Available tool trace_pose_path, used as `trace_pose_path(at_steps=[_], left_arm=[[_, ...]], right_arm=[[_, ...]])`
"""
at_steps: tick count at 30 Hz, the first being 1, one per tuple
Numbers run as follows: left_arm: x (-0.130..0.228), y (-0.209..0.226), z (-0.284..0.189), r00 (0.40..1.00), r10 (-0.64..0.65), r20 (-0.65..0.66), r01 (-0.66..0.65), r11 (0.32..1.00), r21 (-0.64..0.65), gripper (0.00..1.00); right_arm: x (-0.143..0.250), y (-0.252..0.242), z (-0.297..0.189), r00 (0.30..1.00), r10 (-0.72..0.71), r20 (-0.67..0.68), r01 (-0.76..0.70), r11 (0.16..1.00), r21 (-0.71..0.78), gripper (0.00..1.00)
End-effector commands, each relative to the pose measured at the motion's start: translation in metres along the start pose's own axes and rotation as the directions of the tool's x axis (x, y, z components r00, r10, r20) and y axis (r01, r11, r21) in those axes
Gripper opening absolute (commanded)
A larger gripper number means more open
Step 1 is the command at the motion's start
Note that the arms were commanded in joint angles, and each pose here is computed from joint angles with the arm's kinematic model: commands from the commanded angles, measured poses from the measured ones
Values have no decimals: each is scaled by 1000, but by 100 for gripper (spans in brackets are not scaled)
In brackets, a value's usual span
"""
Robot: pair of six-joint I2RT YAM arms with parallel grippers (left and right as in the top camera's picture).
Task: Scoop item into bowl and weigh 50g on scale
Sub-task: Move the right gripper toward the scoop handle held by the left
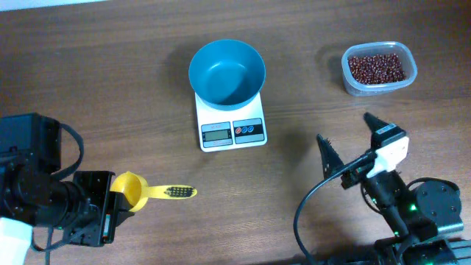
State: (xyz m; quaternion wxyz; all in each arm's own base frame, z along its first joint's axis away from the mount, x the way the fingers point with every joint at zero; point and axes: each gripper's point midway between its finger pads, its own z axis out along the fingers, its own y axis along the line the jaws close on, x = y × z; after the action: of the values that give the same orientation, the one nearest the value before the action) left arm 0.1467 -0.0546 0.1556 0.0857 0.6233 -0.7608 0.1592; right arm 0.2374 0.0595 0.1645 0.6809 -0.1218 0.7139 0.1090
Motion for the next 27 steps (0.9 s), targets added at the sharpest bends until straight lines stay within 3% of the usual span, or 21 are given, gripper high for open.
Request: trace_pose_path(at_steps=[1, 4, 6, 7, 8, 11, 14, 17, 20, 27], left_arm=[[-2, -2, -5, 1000, 17, 20, -17, 1000, 17, 0], [-2, -2, -5, 1000, 17, 21, -17, 1000, 17, 0], [-2, -3, -5, 1000, 16, 21, -17, 1000, 19, 0], [-2, -3, -5, 1000, 17, 21, -18, 1000, 21, 0], [-2, -3, -5, 1000, 17, 21, -18, 1000, 21, 0], [-2, -3, -5, 1000, 17, 21, -18, 1000, 21, 0], [-2, -3, -5, 1000, 17, 20, -17, 1000, 19, 0], [-2, -2, -5, 1000, 17, 20, -17, 1000, 17, 0], [1, -2, -4, 999, 35, 17, -35, 999, 10, 0], [4, -1, -3, 998, 55, 13, -55, 998, 4, 0]], right_arm=[[1, 39, -4, 920, 383, -82, -391, 897, -207, 99], [0, 86, -22, 754, 574, -318, -656, 652, -379, 99], [0, 120, -48, 673, 538, -507, -739, 477, -475, 99], [-2, 127, -55, 620, 543, -567, -785, 411, -465, 99], [-2, 133, -62, 519, 554, -650, -854, 319, -410, 99], [-2, 131, -59, 490, 577, -654, -871, 307, -383, 99], [1, 128, -57, 568, 555, -608, -823, 373, -428, 99], [9, 130, -59, 451, 583, -676, -893, 305, -331, 99], [-10, 138, -70, 357, 573, -738, -934, 211, -288, 98], [-58, 152, -101, 301, 500, -812, -952, 113, -283, 98]])
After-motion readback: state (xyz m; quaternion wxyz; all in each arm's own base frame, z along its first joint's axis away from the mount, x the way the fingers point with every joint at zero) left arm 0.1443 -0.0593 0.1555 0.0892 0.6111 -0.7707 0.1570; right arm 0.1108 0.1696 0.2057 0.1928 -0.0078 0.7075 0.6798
